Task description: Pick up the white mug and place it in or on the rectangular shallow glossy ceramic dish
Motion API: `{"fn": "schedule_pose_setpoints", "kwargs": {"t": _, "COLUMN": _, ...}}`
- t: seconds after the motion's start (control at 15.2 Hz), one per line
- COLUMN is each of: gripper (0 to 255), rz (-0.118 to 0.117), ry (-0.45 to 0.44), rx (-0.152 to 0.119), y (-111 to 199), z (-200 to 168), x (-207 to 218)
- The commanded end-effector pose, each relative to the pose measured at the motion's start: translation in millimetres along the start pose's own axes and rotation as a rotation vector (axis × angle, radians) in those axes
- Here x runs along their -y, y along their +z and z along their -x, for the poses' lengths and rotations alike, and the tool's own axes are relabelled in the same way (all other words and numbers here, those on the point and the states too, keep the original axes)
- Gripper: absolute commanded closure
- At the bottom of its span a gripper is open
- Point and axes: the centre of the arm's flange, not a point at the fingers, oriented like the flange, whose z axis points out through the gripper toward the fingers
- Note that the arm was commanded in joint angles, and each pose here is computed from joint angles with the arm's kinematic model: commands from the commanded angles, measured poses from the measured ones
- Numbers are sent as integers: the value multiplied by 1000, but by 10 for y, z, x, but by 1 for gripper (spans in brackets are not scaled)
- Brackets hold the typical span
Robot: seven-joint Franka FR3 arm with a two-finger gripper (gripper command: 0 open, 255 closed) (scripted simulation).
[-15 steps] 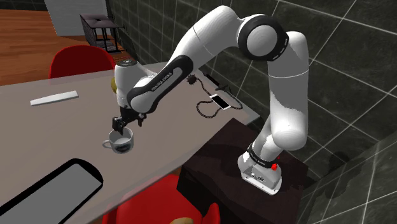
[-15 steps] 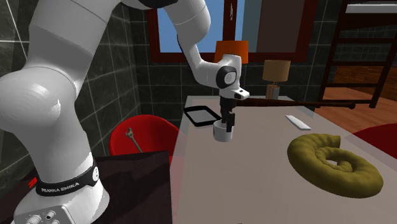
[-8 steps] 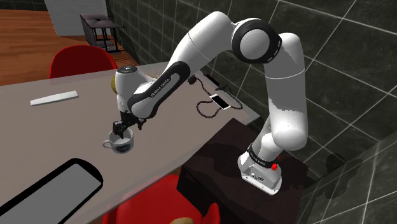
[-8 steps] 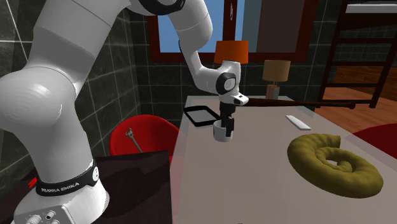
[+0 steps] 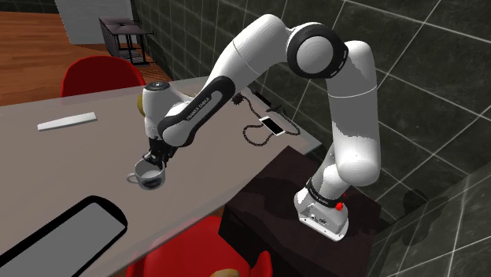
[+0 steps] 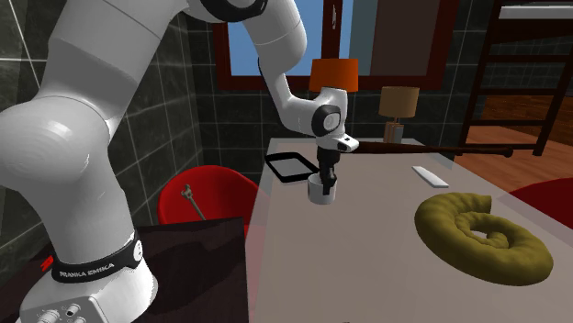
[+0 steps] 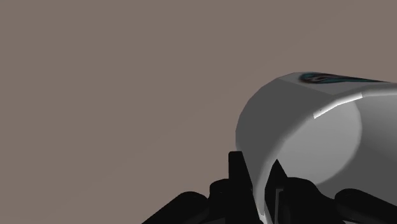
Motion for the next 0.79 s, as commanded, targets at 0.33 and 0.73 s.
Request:
{"fn": "schedule_pose_setpoints", "kwargs": {"t": 0.33, "gripper": 255, "rz": 0, "ry": 0, "rx": 0, "y": 1, "z": 1, "x": 1}}
{"fn": "schedule_pose_setpoints", "kwargs": {"t": 0.73, "gripper": 255, "rz": 0, "ry": 0, "rx": 0, "y": -315, "z": 2, "x": 17}}
